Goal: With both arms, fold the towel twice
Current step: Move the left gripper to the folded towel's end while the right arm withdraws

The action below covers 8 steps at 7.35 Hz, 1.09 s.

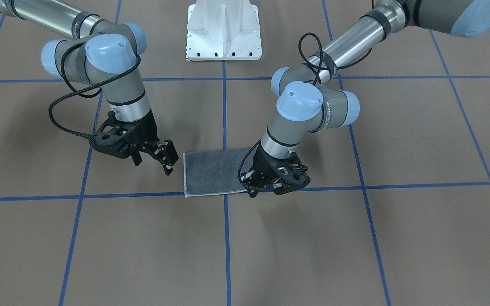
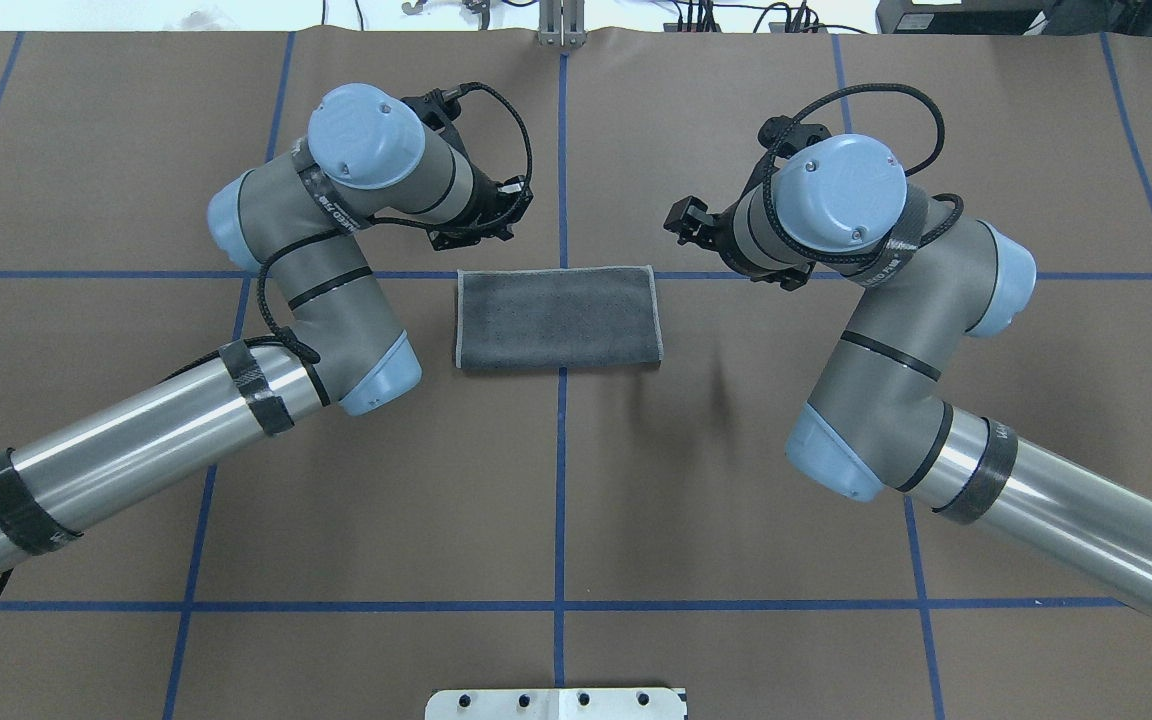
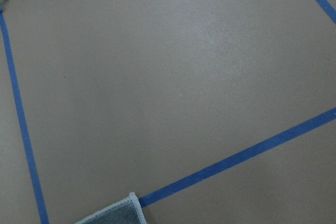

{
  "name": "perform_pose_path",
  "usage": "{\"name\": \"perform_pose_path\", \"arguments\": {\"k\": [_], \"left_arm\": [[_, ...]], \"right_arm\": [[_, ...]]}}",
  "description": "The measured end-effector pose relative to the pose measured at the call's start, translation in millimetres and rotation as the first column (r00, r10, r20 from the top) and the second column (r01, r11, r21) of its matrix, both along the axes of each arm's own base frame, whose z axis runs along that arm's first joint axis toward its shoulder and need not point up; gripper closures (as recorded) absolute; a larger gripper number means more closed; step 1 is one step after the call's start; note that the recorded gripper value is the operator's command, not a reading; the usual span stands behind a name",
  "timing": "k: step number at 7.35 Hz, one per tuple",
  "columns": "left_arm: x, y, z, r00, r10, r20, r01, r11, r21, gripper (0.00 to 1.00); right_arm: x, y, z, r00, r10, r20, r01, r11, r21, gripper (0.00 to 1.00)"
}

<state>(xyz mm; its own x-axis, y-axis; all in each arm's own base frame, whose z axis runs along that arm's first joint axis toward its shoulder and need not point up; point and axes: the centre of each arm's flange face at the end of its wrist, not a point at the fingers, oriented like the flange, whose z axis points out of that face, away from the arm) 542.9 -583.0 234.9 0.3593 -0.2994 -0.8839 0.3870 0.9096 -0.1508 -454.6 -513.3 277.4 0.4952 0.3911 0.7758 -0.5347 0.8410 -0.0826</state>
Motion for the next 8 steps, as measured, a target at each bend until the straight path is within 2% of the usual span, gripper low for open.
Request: {"name": "perform_pose_path", "arguments": {"k": [2,4,6,8], "left_arm": [[-33,33,26,0.998,0.059,-0.025,-0.059,0.998,0.016,0.01],[-65,65,51,0.994,0.102,-0.048,-0.102,0.995,0.008,0.01],[-76,82,58,0.993,0.095,-0.070,-0.097,0.995,-0.025,0.01],[-75,91,64,0.994,0.034,-0.108,-0.041,0.997,-0.063,0.01]], "right_arm": [[10,-7,4,0.999,-0.038,-0.016,0.039,0.999,0.023,0.00],[45,-26,22,0.993,-0.113,-0.046,0.115,0.992,0.049,0.00],[97,-48,52,0.974,-0.206,-0.094,0.214,0.973,0.089,0.00],[152,-66,86,0.942,-0.298,-0.153,0.319,0.938,0.137,0.00]]}}
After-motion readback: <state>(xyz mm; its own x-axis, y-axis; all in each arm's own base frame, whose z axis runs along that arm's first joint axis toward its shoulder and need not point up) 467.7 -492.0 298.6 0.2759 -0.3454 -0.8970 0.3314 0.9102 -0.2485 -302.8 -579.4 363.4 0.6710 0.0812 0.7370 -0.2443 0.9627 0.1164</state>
